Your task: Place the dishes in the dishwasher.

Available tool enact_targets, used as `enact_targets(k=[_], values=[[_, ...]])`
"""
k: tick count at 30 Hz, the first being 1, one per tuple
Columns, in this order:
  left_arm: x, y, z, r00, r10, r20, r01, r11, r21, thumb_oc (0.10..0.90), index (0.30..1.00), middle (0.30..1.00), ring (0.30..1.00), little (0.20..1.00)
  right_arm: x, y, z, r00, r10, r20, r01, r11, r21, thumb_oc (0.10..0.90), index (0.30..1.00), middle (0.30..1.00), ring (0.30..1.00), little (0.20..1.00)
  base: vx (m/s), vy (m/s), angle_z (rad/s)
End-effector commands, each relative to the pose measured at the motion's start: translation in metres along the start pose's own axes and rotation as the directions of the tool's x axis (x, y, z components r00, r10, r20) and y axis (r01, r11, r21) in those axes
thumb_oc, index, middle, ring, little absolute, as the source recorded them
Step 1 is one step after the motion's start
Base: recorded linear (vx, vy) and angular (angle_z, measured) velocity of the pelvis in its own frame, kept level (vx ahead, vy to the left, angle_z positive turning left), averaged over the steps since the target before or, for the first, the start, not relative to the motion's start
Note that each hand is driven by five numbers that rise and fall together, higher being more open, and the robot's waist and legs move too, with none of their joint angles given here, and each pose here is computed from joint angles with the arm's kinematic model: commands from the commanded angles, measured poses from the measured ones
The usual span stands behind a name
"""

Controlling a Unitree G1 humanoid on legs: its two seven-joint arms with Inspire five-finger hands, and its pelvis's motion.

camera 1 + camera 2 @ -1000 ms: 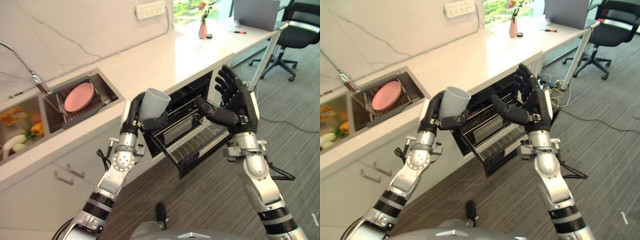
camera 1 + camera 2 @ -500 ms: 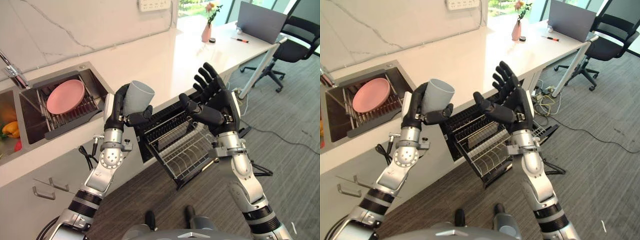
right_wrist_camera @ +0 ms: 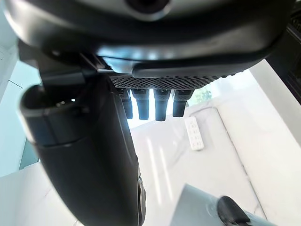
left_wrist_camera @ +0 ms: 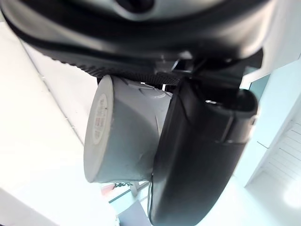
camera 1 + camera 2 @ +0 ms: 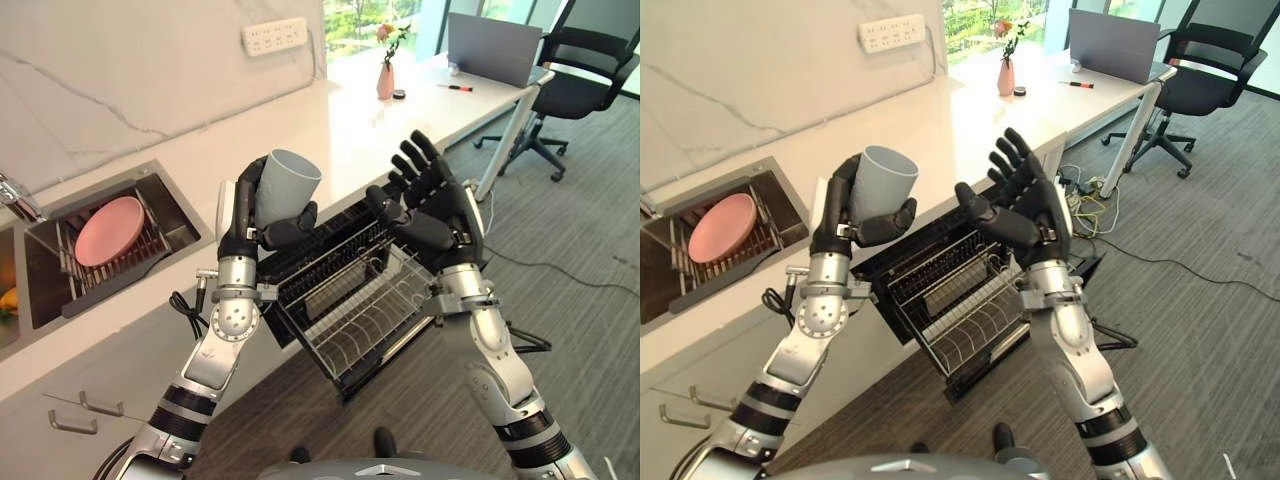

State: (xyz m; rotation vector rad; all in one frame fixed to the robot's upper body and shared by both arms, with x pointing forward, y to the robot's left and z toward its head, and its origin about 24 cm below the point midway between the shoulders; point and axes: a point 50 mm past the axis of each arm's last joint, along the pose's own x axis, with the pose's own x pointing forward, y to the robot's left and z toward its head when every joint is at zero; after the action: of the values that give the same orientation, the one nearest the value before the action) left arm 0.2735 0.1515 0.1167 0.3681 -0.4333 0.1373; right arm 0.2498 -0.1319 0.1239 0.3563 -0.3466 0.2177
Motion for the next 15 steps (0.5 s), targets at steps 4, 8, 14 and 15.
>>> enact_targets(k=[4,8,14,15], values=[[0.032,-0.009,0.08,0.905,-0.026,0.425,0.065,0.995,-0.077,0.4,0.3,0.3,0.3,0.3,0.02,0.04,0.032,0.96,0.177,0.217,-0.205,0.972,0.115,0.8,0.9,0.9,0.9,0.9,-0.02,-0.031,0.04],[0.032,-0.019,0.087,0.892,-0.062,0.449,0.114,0.989,-0.09,0.4,0.3,0.3,0.3,0.3,0.026,0.045,0.022,0.966,0.198,0.167,-0.221,0.966,0.137,0.8,0.9,0.9,0.9,0.9,0.0,-0.004,0.01],[0.03,-0.019,0.085,0.892,-0.101,0.44,0.149,0.986,-0.076,0.4,0.3,0.3,0.3,0.3,0.029,0.041,0.026,0.971,0.162,0.179,-0.2,0.955,0.222,0.8,0.9,0.9,0.9,0.9,0.0,0.0,0.0],[0.029,-0.019,0.085,0.887,-0.114,0.447,0.158,0.986,-0.062,0.4,0.3,0.3,0.3,0.3,0.028,0.039,0.027,0.971,0.156,0.181,-0.196,0.953,0.23,0.8,0.9,0.9,0.9,0.9,0.0,0.0,0.0]])
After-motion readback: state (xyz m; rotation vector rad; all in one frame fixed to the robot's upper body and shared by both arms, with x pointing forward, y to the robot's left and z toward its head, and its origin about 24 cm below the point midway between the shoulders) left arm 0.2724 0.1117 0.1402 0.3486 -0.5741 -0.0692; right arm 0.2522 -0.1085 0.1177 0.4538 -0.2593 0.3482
